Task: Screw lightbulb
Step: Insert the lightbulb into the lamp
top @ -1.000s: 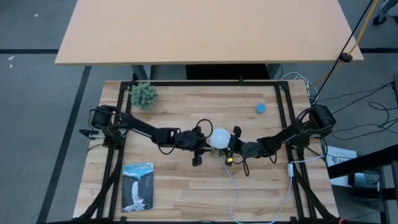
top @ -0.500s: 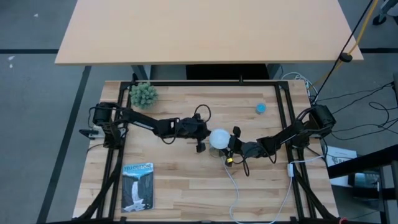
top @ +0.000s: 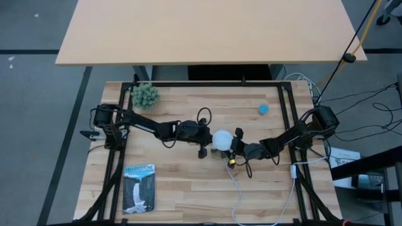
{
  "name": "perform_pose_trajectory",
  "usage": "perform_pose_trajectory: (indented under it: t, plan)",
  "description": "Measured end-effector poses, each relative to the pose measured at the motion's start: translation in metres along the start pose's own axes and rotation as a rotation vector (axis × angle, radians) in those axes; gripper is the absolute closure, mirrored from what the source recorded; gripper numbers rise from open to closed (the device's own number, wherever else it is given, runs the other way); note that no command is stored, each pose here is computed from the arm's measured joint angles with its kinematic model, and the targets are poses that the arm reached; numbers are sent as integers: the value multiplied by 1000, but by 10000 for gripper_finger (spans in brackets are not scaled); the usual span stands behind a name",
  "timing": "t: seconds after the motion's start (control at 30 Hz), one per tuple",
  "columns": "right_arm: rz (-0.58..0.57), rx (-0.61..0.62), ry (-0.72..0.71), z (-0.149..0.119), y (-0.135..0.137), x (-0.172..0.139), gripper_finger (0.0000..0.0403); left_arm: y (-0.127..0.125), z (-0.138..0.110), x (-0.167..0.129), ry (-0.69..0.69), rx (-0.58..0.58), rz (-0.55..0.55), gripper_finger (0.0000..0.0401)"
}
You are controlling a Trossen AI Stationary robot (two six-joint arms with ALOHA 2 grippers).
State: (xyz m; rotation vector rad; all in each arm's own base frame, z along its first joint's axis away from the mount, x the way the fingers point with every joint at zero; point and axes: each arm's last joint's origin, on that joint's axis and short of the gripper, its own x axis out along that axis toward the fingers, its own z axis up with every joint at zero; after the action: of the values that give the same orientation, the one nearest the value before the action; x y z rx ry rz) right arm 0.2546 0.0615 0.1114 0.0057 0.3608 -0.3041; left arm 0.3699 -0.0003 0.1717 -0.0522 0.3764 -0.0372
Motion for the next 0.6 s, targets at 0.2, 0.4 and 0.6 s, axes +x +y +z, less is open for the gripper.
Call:
perform_pose_trajectory:
  t: [0.2, 0.4, 0.6]
  plan:
    - [-5, 8, -1, 0, 0, 0, 248, 0, 0, 0, 0, -1, 1, 399]
    - [-6, -20, -2, 0, 0, 0, 248, 0, 0, 0, 0, -1, 1, 399]
    - [-6, -34, -3, 0, 0, 0, 244, 0, 0, 0, 0, -2, 2, 399]
